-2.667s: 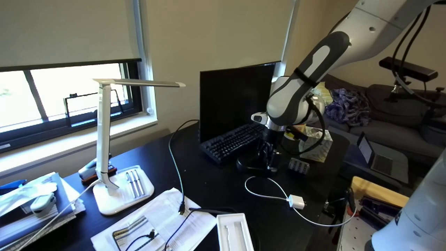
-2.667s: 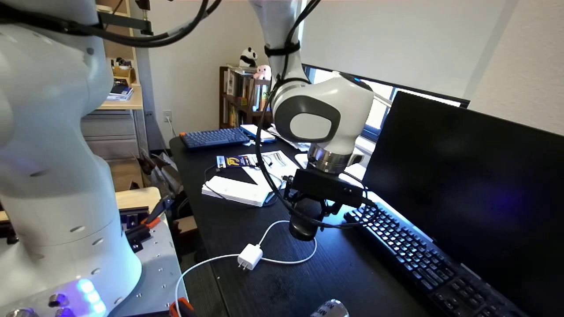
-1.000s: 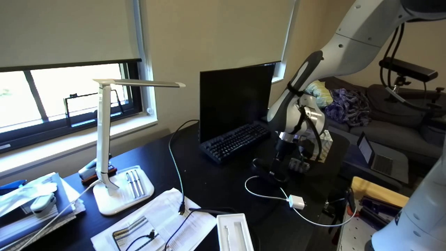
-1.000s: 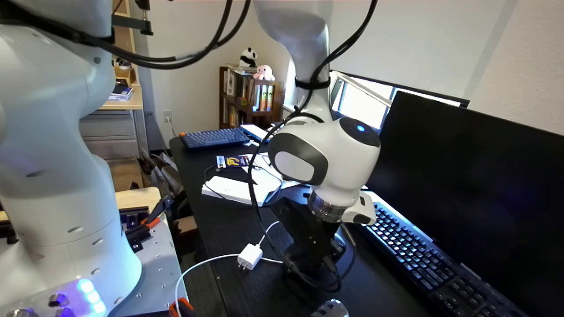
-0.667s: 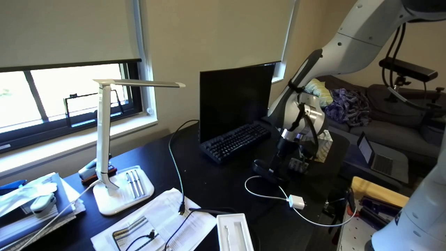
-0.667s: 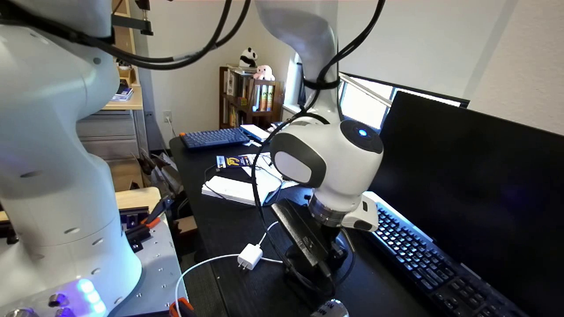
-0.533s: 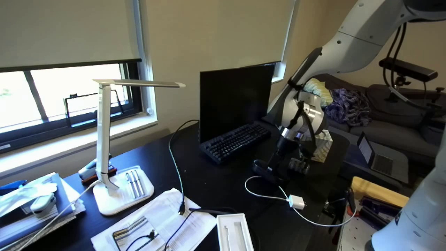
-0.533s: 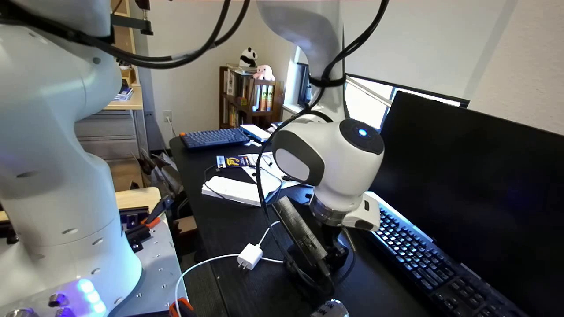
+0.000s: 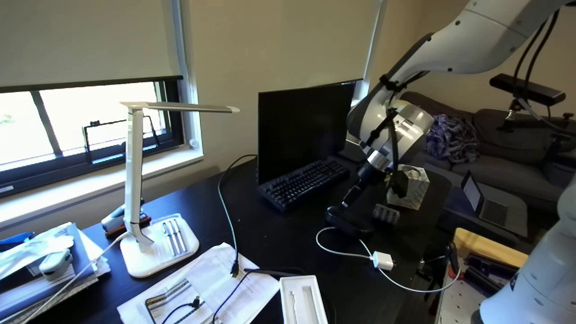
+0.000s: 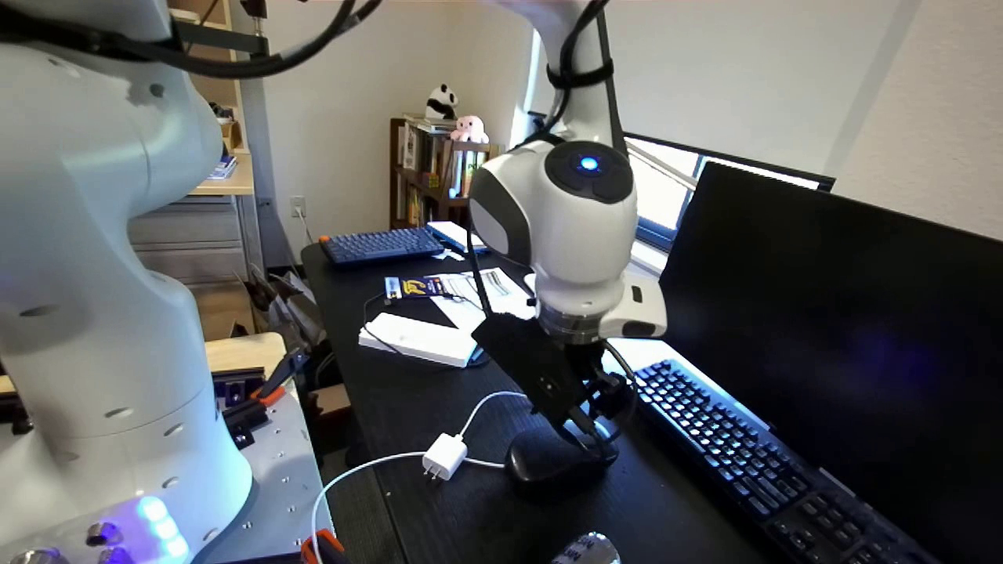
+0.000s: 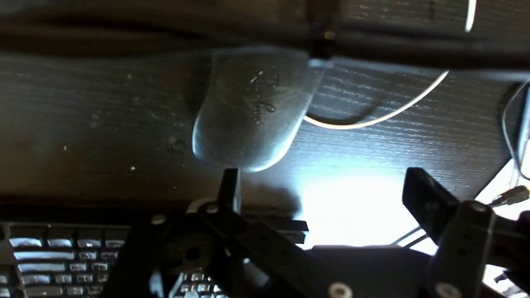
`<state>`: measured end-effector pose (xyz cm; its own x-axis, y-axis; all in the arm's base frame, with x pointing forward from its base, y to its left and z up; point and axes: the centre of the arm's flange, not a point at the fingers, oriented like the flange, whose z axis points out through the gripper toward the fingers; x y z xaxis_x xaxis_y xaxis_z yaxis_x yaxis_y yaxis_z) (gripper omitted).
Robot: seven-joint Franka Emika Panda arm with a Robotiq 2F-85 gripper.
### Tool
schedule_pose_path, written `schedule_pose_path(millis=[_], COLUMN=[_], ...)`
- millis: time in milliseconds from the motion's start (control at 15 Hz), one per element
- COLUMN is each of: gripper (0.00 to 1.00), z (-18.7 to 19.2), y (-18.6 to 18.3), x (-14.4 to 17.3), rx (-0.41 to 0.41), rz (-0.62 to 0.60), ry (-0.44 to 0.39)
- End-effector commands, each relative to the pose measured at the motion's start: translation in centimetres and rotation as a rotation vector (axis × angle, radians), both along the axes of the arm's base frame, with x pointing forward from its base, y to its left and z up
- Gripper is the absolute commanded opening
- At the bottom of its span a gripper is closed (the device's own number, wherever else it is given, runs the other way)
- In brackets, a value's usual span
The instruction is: Move the black case to the right
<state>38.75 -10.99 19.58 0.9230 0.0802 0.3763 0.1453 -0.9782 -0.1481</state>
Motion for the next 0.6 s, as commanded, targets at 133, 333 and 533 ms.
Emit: schedule_pose_path(millis=[133,333,533], gripper=[1.0,1.0,1.0], z=[3.3,4.4,1.6], y=[4.3,6.5,6.2], x=[-5.3,-6.1,-3.0], rx=[0.018,0.047,0.044], rz=[0.167,0.198,0.202], ry=[0.022,0.063,0.034])
